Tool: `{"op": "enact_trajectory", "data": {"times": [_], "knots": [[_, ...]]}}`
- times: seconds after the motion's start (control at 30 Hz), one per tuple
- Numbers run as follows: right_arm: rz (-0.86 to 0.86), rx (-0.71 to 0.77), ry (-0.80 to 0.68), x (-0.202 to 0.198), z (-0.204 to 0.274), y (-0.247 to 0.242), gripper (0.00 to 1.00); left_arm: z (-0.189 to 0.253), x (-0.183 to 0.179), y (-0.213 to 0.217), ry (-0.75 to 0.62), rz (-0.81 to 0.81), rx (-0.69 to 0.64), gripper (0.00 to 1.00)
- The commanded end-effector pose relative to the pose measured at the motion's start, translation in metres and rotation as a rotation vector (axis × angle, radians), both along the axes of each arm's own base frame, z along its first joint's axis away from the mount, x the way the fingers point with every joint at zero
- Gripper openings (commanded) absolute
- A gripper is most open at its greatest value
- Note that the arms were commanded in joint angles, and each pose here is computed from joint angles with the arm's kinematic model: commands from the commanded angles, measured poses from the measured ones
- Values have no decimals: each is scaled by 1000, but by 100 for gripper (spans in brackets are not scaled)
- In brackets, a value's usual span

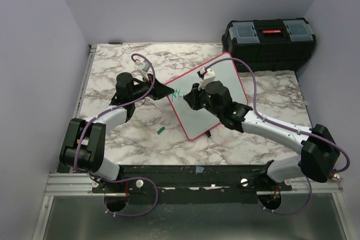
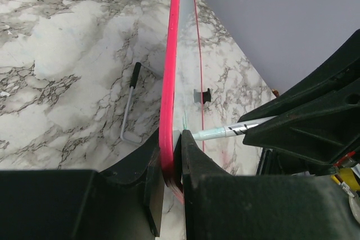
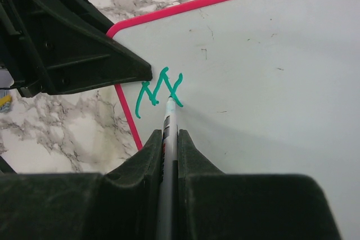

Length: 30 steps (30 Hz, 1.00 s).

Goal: Write a sentence on the whiteboard

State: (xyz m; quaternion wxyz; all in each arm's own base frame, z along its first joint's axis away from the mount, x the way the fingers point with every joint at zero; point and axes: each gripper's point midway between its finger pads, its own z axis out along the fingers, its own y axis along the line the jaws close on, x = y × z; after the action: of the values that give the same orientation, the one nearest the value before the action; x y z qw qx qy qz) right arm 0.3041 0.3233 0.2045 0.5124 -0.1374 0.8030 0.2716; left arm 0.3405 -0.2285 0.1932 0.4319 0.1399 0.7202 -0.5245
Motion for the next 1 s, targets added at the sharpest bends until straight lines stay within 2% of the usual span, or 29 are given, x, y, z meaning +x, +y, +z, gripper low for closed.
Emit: {"op": "enact_trajectory", "data": {"times": [0.0, 0.27, 0.63, 0.83, 0.97], "knots": [[22, -40, 32, -8, -16, -7, 1, 19, 0, -6, -155, -42, 23, 0], [-69, -90, 27, -1, -20, -25, 1, 19, 0, -6, -155, -43, 23, 0], [-130, -111, -17, 19, -3, -22, 1, 20, -1, -6, -158, -44, 24, 0], [-121, -108, -32, 25, 5, -15, 1, 19, -1, -6, -156, -46, 24, 0], [-54, -96, -29, 19, 5, -5, 1, 19, -1, -7, -158, -48, 23, 0]]}}
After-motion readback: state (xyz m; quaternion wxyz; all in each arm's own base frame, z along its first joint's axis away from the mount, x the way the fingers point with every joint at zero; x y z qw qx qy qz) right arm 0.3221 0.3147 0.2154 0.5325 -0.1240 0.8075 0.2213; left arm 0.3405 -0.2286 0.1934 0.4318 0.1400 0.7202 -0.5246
